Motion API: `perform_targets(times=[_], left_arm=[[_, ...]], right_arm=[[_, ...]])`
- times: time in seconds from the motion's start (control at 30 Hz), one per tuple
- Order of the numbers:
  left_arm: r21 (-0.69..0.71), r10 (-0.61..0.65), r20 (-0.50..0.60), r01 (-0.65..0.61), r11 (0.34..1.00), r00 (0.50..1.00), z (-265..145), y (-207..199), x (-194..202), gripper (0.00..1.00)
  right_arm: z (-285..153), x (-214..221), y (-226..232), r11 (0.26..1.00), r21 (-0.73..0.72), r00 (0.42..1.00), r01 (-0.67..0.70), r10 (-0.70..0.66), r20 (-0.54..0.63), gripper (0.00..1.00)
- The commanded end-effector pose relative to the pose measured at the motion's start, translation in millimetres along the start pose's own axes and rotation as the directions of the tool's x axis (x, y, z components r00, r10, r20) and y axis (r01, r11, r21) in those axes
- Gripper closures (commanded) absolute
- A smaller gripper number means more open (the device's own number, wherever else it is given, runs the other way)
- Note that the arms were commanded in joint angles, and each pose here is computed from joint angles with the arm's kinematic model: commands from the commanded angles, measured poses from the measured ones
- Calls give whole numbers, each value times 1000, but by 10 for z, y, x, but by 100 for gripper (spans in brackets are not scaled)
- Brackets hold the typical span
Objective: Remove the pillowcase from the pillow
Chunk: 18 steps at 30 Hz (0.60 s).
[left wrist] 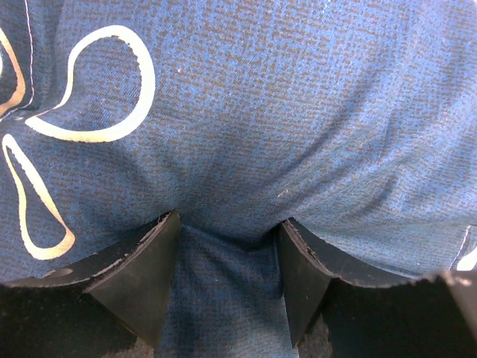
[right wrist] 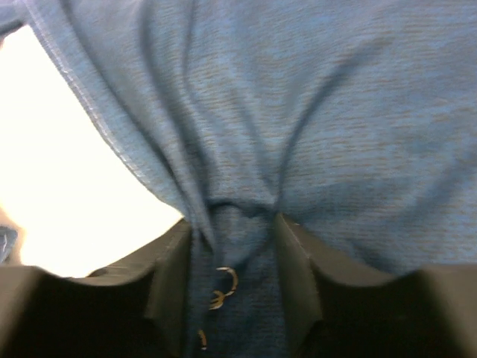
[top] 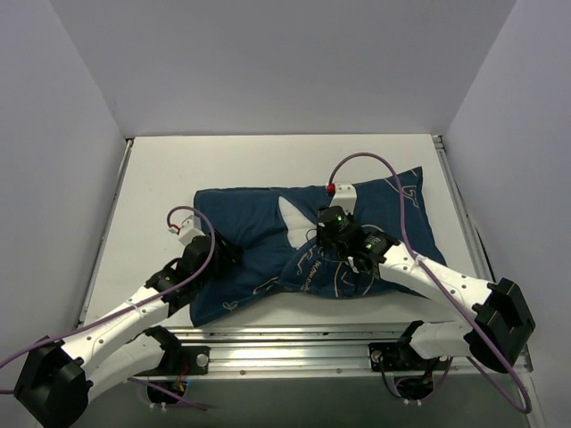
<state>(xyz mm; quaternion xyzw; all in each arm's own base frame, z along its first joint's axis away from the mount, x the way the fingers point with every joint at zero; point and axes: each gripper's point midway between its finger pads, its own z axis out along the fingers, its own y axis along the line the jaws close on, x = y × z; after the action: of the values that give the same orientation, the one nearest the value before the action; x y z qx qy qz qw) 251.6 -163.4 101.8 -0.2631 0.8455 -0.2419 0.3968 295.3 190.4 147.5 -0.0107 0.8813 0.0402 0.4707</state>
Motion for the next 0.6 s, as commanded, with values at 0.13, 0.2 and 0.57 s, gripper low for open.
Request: perform_targets(times=[0.13, 0.2, 0.57], left_arm=[[-80, 211, -47, -214, 973, 976, -144, 78, -144, 29], [-24, 229, -66, -231, 973, 971, -242, -116, -178, 23], [127, 303, 75, -310, 942, 950, -628, -1440, -419, 11]], right_arm=[[32, 321, 86, 993, -122, 997, 1, -11, -81, 84], [38, 397, 141, 988, -155, 995, -13, -2, -99, 86], [155, 604, 326, 968, -237, 991, -81, 53, -123, 90]])
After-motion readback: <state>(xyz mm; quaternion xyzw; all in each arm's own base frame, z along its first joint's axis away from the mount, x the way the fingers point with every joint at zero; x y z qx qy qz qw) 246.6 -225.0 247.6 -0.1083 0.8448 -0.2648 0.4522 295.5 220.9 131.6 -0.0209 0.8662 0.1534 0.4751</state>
